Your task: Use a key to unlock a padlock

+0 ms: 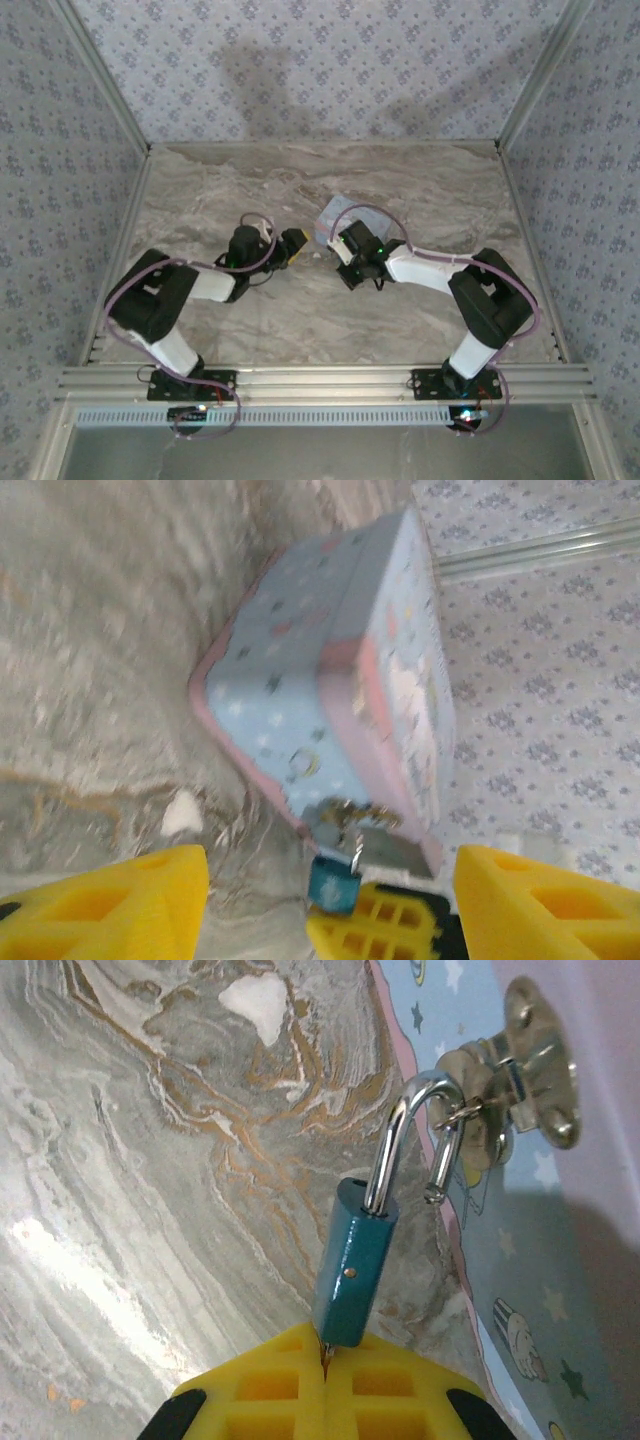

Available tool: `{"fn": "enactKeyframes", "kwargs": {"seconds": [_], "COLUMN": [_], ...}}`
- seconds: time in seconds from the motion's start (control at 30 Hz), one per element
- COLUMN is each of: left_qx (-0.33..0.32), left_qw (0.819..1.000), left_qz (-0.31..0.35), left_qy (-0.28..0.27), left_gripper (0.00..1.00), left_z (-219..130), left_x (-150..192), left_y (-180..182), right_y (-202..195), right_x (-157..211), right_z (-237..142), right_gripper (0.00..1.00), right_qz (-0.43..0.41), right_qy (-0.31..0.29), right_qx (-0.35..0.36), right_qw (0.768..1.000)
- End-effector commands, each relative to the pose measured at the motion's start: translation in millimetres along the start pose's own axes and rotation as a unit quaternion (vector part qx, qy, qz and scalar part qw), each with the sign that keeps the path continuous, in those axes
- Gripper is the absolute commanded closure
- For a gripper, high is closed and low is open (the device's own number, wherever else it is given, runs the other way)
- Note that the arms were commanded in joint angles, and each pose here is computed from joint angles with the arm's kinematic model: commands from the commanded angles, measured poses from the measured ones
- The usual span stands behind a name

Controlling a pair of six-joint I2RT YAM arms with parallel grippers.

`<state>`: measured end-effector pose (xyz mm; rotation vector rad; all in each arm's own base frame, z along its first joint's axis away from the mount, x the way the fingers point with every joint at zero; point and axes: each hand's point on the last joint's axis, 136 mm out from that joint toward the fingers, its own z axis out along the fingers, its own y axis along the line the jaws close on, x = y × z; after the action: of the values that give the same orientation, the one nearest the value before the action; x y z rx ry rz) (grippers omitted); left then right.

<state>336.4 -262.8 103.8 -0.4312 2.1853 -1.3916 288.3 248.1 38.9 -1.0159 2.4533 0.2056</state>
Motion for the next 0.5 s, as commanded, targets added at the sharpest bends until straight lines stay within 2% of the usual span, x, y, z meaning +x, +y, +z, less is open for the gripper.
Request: {"fn": "enactKeyframes", "kwargs": {"seconds": [0.0, 0.2, 0.37, 0.47], "left_qx": [-0.109, -0.146, -0.16, -0.161], "left_qw": [0.991, 0.982, 0.978, 0.977], "left_qz": [0.081, 0.121, 0.134, 0.136], "left_qy": [-0.007, -0.01, 0.002, 0.018], "left_gripper": [0.33, 0.33, 0.33, 0.33], "left_z": [-6.6, 13.7, 38.3, 52.4], "left_x": [-21.2, -54.2, -68.9, -71.3], "left_y": [8.2, -4.3, -4.7, -4.7], "right_y": [7.6, 14.4, 16.5, 13.2], "right_x": [3.0, 0.1, 6.4, 1.1], "right_z": [0.4, 6.4, 8.9, 9.4], "right_gripper": [1.0, 1.0, 1.0, 1.0], "right_qz": [-0.036, -0.045, -0.049, -0.05], "right_qy": [0.035, 0.056, 0.092, 0.082], "right_qx": [-0.012, -0.023, -0.036, -0.028], "right_qw": [0.999, 0.997, 0.994, 0.995]}}
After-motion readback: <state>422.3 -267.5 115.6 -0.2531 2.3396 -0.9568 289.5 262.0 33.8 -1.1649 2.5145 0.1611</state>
